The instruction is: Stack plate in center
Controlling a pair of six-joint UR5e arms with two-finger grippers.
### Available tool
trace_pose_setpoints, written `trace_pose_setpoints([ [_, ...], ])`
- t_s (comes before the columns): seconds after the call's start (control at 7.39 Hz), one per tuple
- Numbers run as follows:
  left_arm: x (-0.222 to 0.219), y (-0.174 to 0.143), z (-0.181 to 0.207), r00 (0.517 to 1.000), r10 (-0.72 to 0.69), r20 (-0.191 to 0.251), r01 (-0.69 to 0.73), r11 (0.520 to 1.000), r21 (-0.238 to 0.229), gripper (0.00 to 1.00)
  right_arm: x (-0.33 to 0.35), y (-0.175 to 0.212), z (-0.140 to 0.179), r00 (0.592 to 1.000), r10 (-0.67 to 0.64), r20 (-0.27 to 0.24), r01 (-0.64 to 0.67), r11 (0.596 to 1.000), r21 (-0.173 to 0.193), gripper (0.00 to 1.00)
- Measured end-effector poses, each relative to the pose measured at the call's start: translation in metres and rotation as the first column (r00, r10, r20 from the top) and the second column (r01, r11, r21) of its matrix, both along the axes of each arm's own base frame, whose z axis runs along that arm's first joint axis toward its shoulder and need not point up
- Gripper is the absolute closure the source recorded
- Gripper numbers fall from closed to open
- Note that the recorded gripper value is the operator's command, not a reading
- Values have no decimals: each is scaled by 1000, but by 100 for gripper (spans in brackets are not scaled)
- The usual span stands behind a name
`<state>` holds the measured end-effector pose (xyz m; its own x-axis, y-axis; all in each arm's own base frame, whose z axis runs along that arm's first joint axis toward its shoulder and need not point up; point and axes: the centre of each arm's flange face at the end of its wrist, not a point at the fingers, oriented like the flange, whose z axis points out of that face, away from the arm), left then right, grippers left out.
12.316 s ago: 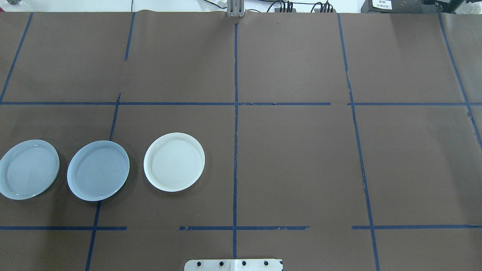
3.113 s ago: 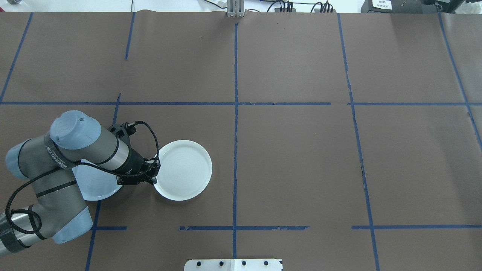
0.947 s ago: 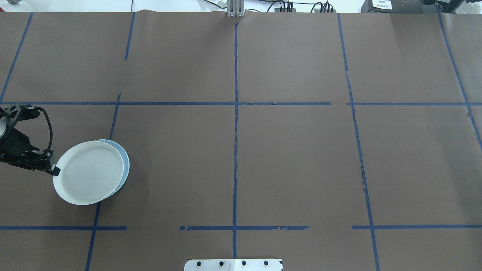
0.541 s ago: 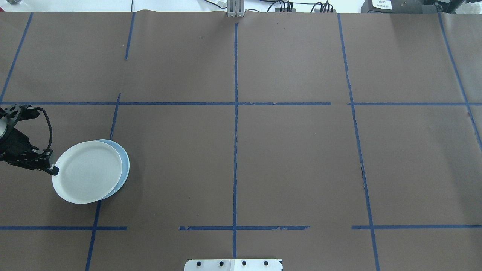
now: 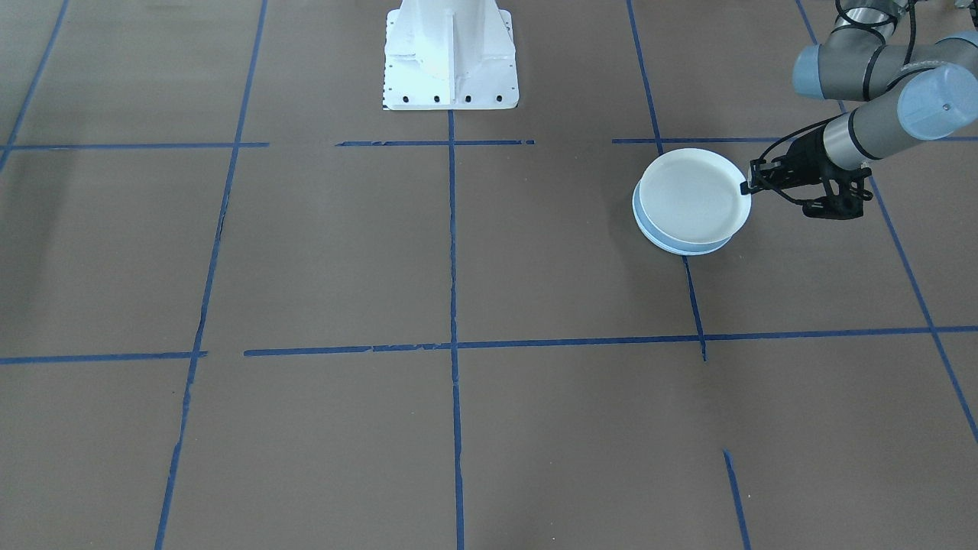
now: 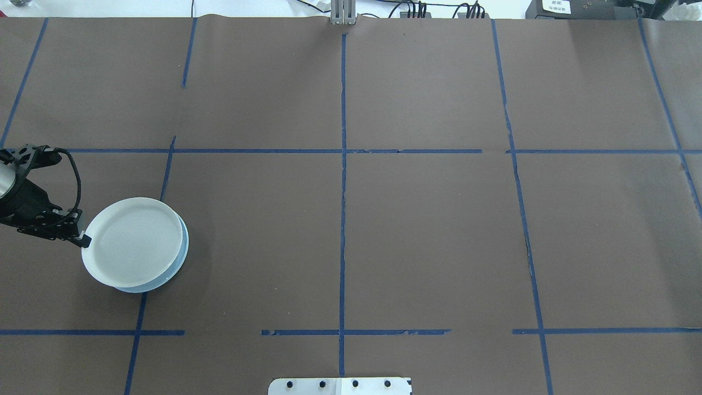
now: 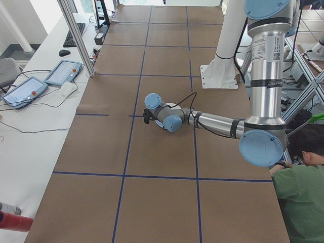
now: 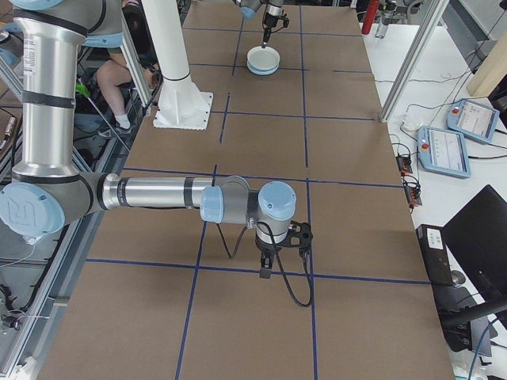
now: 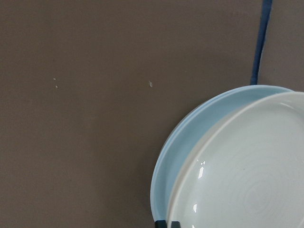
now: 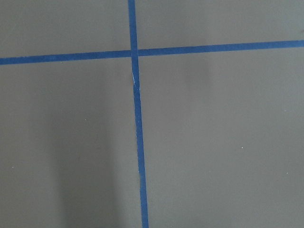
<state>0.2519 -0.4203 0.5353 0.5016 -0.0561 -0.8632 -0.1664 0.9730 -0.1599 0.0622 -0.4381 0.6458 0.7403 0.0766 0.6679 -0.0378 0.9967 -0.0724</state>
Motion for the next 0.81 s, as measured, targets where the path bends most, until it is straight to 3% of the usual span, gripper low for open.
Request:
trace_pose_setpoints([
  [0.14, 0, -1, 0, 1000, -2, 0, 2, 1000, -2, 0, 0, 0, 0, 1000, 0, 0, 0, 1000, 0, 0],
  [0.54, -1, -3, -3, 1000, -10, -1, 10, 1000, -1, 0, 0, 0, 0, 1000, 0, 0, 0, 1000, 0, 0],
  [0.81, -30, -13, -2, 998, -59, -3, 59, 998, 22, 0, 0, 0, 0, 1000, 0, 0, 0, 1000, 0, 0],
])
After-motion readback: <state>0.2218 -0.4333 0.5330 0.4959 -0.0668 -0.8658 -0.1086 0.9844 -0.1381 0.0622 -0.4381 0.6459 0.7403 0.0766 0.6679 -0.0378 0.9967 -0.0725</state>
